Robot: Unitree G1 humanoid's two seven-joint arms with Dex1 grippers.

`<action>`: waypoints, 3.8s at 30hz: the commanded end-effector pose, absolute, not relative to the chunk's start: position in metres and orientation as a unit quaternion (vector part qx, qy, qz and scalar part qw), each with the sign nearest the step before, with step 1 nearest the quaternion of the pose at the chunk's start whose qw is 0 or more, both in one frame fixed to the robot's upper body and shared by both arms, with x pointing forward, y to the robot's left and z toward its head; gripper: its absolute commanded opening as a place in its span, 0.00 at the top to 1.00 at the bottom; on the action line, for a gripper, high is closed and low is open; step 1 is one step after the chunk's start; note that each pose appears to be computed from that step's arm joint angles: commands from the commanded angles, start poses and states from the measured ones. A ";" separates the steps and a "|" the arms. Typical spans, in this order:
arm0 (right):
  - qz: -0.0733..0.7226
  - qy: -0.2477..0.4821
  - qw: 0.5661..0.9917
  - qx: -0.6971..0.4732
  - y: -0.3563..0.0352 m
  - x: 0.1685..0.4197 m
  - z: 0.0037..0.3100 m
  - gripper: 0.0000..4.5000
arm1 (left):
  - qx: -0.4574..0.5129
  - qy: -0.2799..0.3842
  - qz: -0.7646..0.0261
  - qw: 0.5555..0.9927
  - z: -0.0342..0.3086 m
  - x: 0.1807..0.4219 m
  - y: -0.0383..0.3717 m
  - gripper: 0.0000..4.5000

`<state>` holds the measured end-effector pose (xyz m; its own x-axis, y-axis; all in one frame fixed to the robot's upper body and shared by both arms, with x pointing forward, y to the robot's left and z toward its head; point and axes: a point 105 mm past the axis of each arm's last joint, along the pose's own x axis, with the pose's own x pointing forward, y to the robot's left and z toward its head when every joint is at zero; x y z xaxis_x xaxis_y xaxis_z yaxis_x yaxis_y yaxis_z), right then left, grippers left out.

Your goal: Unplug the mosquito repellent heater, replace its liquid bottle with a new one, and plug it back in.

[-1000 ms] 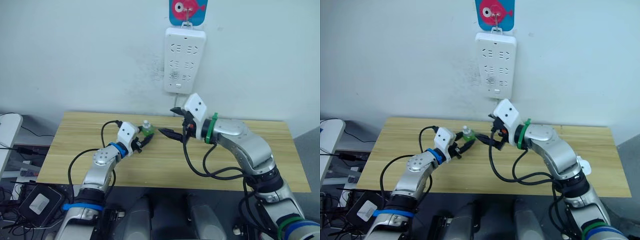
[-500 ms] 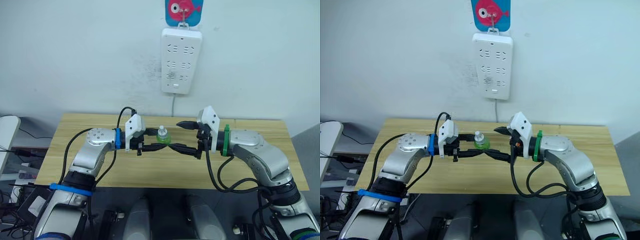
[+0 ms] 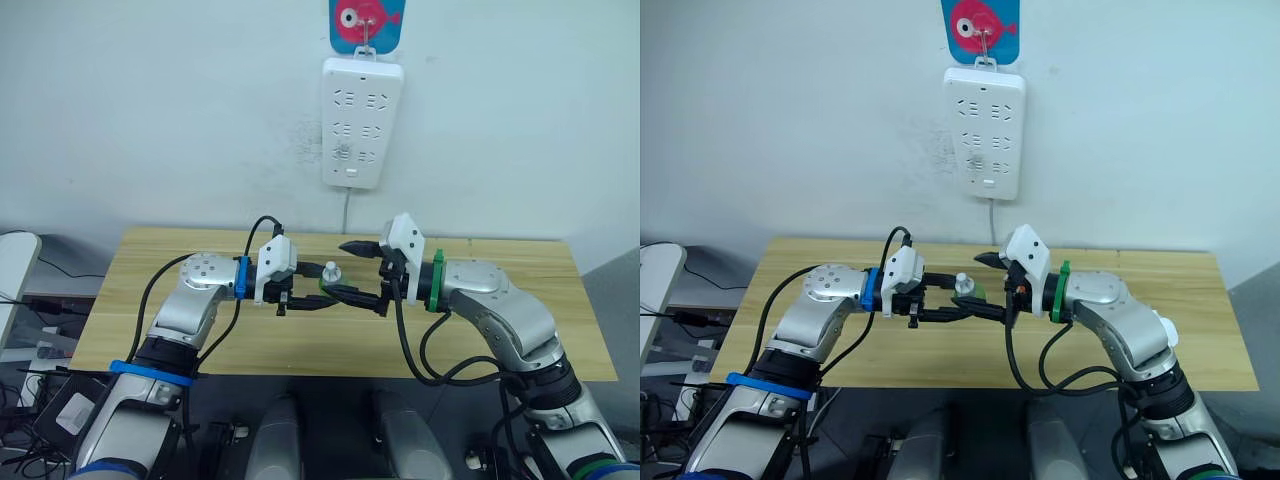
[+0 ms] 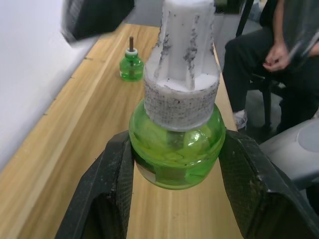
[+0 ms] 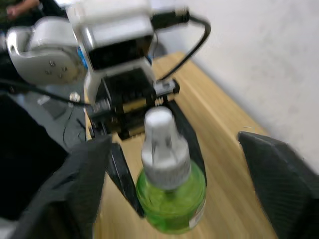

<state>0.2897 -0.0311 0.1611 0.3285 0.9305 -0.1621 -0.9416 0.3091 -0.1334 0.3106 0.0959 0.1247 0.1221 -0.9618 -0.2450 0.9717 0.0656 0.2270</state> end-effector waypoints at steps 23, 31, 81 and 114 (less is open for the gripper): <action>0.830 -0.021 0.527 -0.182 -0.027 0.266 0.183 0.77 | 0.201 0.014 -0.775 0.599 0.124 0.248 0.088 0.52; 0.783 0.021 0.596 -0.174 -0.062 0.289 0.172 0.41 | 0.192 0.015 -0.737 0.647 0.128 0.264 0.094 0.52; 0.816 0.002 0.551 -0.173 -0.028 0.276 0.175 0.77 | 0.176 0.031 -0.789 0.588 0.128 0.234 0.080 0.52; 0.544 -0.041 0.831 -0.111 -0.035 0.305 0.183 0.01 | 0.150 0.002 -0.653 0.742 0.146 0.296 0.095 0.52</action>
<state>0.3039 -0.0239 0.1705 0.3901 0.9172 -0.0807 -0.9096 0.3702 -0.1887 0.2994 0.0967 0.1396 0.1674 -0.9635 -0.2091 0.9731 0.1274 0.1921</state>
